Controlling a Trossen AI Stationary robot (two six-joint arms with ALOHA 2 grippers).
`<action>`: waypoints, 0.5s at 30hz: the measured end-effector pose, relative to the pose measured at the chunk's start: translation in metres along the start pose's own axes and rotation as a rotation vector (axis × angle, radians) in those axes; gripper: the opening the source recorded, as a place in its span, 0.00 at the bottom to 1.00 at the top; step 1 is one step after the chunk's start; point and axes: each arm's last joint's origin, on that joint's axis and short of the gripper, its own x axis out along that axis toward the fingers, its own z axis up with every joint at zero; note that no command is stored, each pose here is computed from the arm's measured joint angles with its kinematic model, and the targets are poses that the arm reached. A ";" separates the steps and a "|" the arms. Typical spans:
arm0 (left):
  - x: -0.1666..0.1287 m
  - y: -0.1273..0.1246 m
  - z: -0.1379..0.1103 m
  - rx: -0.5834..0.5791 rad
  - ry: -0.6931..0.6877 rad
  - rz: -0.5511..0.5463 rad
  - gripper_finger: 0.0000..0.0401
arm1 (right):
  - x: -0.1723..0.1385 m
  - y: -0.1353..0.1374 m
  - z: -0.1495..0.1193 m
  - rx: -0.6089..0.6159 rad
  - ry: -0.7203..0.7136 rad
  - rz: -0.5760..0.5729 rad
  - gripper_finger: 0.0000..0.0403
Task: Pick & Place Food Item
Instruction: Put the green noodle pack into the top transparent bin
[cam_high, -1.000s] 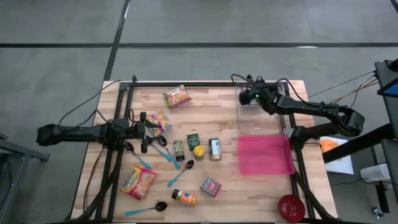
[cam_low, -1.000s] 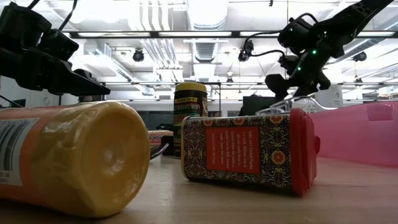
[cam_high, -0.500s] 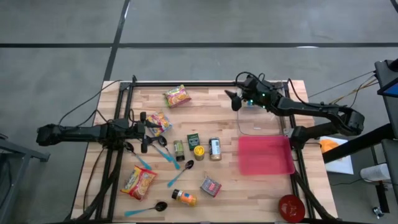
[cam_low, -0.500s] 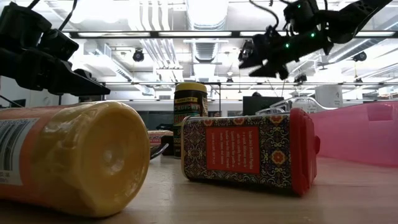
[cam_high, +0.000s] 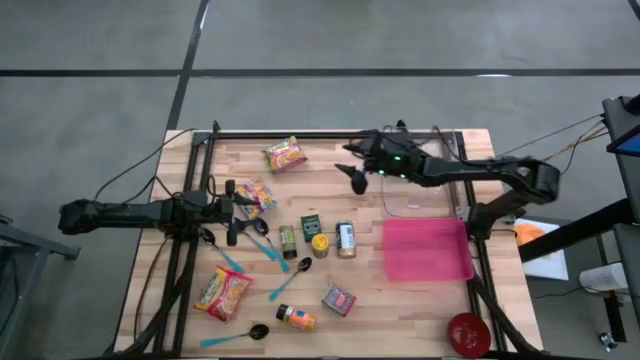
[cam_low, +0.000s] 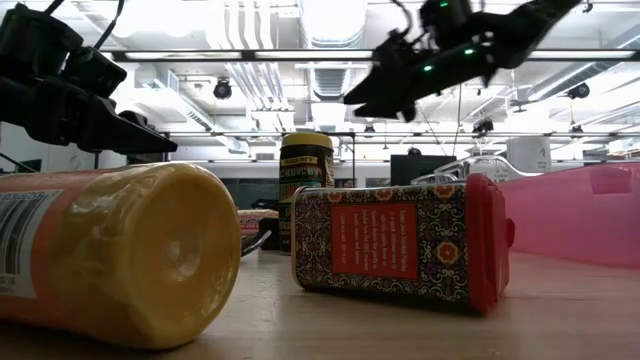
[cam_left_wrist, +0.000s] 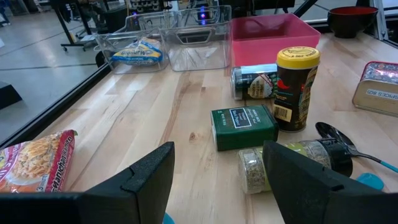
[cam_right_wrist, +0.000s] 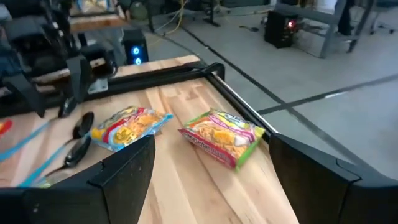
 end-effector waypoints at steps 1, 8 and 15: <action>0.000 0.000 0.000 0.000 0.000 0.000 0.61 | 0.008 0.000 0.001 -0.004 0.017 -0.001 0.78; 0.000 0.000 0.000 0.000 0.000 0.000 0.61 | 0.060 0.001 0.003 -0.016 0.198 0.037 0.78; 0.000 0.000 0.000 0.001 0.000 0.000 0.61 | 0.103 0.001 0.007 -0.061 0.247 0.076 0.78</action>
